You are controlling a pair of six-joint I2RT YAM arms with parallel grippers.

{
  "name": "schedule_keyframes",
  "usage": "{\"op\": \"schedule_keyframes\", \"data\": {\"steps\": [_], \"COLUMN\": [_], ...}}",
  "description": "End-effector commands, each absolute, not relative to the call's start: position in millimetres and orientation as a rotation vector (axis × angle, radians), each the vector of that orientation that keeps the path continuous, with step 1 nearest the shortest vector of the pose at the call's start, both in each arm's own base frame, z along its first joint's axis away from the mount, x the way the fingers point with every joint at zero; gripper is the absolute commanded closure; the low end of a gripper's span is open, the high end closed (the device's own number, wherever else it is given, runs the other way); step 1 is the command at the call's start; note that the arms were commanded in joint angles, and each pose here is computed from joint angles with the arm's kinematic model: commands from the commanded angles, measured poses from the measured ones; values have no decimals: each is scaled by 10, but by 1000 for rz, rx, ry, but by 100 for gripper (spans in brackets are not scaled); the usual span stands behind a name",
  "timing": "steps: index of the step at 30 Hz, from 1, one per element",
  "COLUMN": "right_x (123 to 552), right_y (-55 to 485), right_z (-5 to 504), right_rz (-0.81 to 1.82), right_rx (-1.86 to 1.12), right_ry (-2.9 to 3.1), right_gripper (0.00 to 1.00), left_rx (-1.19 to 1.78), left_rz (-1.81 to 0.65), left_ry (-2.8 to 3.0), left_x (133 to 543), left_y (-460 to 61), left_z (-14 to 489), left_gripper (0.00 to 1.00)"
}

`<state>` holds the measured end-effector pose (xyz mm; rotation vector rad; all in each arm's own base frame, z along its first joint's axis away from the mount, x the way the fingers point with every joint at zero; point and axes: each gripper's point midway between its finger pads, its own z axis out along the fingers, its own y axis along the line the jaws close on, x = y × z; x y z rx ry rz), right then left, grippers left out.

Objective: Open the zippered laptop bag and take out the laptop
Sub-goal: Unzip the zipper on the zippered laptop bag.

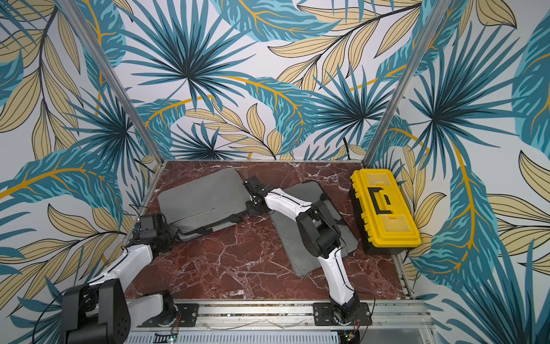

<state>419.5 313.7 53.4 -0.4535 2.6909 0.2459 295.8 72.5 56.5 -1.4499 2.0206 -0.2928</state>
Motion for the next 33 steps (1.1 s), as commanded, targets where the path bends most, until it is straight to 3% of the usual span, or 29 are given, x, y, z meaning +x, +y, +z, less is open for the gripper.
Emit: {"op": "schedule_keyframes", "data": {"steps": [1,12,16,27,33], "right_x": [4102,3849,3829,3860,3857], "right_y": [2997,3327,3401,3497,3505], "right_z": [648,611,551,474,472], "right_rz": [182,301,336,381,387], "right_rx": [-413,-435,-405,-366,-364], "right_ry": [2707,2737,2757,2777,2779], "right_gripper": [100,100,100,100,100], "left_rx": [-1352,-1252,-1242,-1225,-1273], "left_rz": [-217,-246,-318,-545,-664], "left_ry": [1855,1980,2009,2064,2050], "left_x": [3373,3972,4125,3978,3800], "left_y": [1082,1164,1136,786,610], "left_z": [1029,987,948,942,994], "left_gripper": [100,100,94,36,13]}}
